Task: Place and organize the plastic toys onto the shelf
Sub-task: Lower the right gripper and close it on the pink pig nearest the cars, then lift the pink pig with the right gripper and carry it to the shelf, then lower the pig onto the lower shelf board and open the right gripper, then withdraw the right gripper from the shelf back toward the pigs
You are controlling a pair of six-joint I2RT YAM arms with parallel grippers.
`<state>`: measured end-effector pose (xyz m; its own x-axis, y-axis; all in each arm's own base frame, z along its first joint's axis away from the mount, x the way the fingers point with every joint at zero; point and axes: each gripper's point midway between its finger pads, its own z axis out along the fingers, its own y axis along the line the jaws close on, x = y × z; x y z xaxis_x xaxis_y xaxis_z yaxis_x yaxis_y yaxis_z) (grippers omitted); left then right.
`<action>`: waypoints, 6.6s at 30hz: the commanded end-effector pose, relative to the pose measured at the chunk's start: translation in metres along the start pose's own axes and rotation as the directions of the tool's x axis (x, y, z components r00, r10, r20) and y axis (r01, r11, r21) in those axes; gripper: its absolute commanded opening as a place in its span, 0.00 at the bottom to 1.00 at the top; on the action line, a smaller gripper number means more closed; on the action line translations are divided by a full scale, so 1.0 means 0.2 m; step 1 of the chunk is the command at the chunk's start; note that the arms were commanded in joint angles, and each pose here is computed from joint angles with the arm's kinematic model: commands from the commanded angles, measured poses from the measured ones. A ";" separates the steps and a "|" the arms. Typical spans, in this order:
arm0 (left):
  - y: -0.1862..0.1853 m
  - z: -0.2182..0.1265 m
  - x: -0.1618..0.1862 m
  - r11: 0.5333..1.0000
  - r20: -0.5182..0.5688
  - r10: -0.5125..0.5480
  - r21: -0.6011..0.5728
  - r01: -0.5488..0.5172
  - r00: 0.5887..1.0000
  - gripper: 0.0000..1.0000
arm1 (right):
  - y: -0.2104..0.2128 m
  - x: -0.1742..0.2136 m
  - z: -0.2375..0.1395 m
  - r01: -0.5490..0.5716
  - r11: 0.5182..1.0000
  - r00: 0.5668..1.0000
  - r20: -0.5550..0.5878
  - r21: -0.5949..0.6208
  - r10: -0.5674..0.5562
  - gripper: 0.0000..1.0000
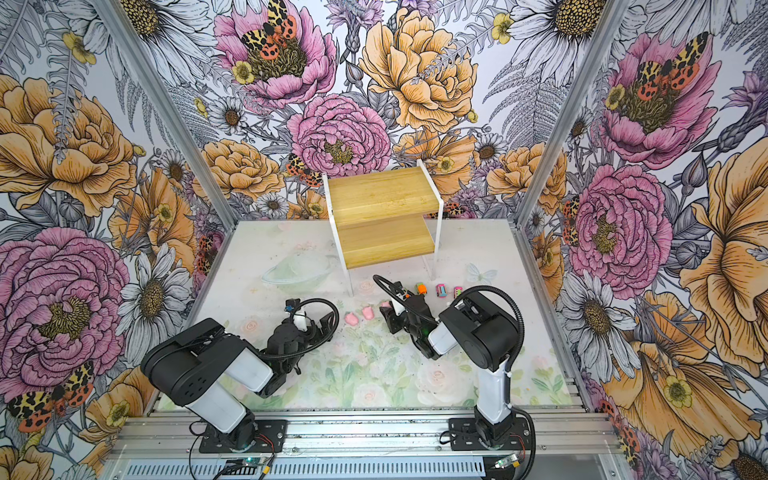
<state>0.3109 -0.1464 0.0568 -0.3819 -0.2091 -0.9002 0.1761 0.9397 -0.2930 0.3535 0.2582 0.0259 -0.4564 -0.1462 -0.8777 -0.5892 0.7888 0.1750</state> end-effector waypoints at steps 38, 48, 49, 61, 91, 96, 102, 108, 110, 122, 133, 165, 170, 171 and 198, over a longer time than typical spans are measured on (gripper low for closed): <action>-0.02 0.01 -0.02 1.000 0.009 0.012 0.018 -0.012 1.000 0.99 | -0.01 0.06 0.00 -0.023 1.000 1.000 0.006 -0.008 0.023 0.33; -0.02 0.01 -0.02 1.000 0.005 0.015 0.013 -0.015 1.000 0.99 | 0.00 0.03 -0.04 -0.017 1.000 1.000 0.020 -0.013 0.017 0.29; -0.02 0.01 -0.01 1.000 0.004 0.016 0.013 -0.016 1.000 0.99 | 0.00 0.02 -0.04 -0.017 1.000 1.000 0.023 -0.016 0.017 0.29; -0.02 0.02 -0.02 1.000 0.005 0.017 0.013 -0.017 1.000 0.99 | -0.02 -0.28 -0.15 -0.023 1.000 0.988 0.151 -0.005 0.024 0.28; -0.03 0.02 -0.09 0.998 -0.004 0.069 -0.009 -0.069 0.998 0.99 | -0.47 -1.08 -0.35 -0.157 0.956 0.952 0.296 0.247 0.080 0.30; -0.03 0.02 -0.09 0.998 -0.002 0.070 -0.010 -0.070 0.998 0.99 | -0.52 -1.08 -0.33 -0.182 0.942 0.950 0.297 0.282 0.095 0.29; -0.03 0.02 -0.09 0.998 -0.004 0.070 -0.006 -0.070 0.998 0.99 | -0.56 -1.04 -0.33 -0.210 0.927 0.950 0.288 0.309 0.119 0.30; -0.03 0.02 -0.09 0.998 -0.008 0.070 -0.007 -0.070 0.998 0.99 | -0.59 -1.01 -0.32 -0.224 0.920 0.950 0.282 0.322 0.133 0.30; -0.03 0.02 -0.09 0.998 -0.007 0.068 -0.008 -0.068 0.998 0.99 | -0.60 -1.00 -0.32 -0.224 0.917 0.952 0.277 0.331 0.132 0.30; -0.03 0.02 -0.09 0.998 -0.005 0.065 -0.009 -0.065 0.998 0.99 | -0.63 -0.95 -0.30 -0.219 0.912 0.956 0.264 0.347 0.129 0.29; -0.03 0.01 -0.09 0.998 -0.001 0.056 -0.004 -0.056 0.998 0.99 | -0.64 -0.91 -0.29 -0.203 0.913 0.966 0.227 0.354 0.127 0.29; -0.03 0.00 -0.10 0.999 0.003 0.052 0.009 -0.052 0.999 0.99 | -0.65 -0.80 -0.27 -0.199 0.903 0.975 0.172 0.381 0.142 0.40; -0.03 0.00 -0.10 0.999 0.003 0.052 0.009 -0.052 0.999 0.99 | -0.65 -0.79 -0.28 -0.198 0.901 0.975 0.173 0.387 0.140 0.46; -0.03 0.00 -0.09 0.999 0.000 0.052 0.009 -0.052 0.999 0.99 | -0.65 -0.80 -0.29 -0.199 0.900 0.974 0.179 0.388 0.138 0.48; -0.01 0.00 -0.09 1.000 -0.010 0.008 0.013 -0.008 1.000 0.99 | -0.16 -0.55 -0.68 -0.099 0.985 0.994 0.057 0.138 0.092 0.65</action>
<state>0.3186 -0.1450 0.0686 -0.3952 -0.1691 -0.9029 0.1823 0.9489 -0.2575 0.3594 0.1600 0.1997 -0.4193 0.0133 -0.9078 -0.3782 0.9064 0.1880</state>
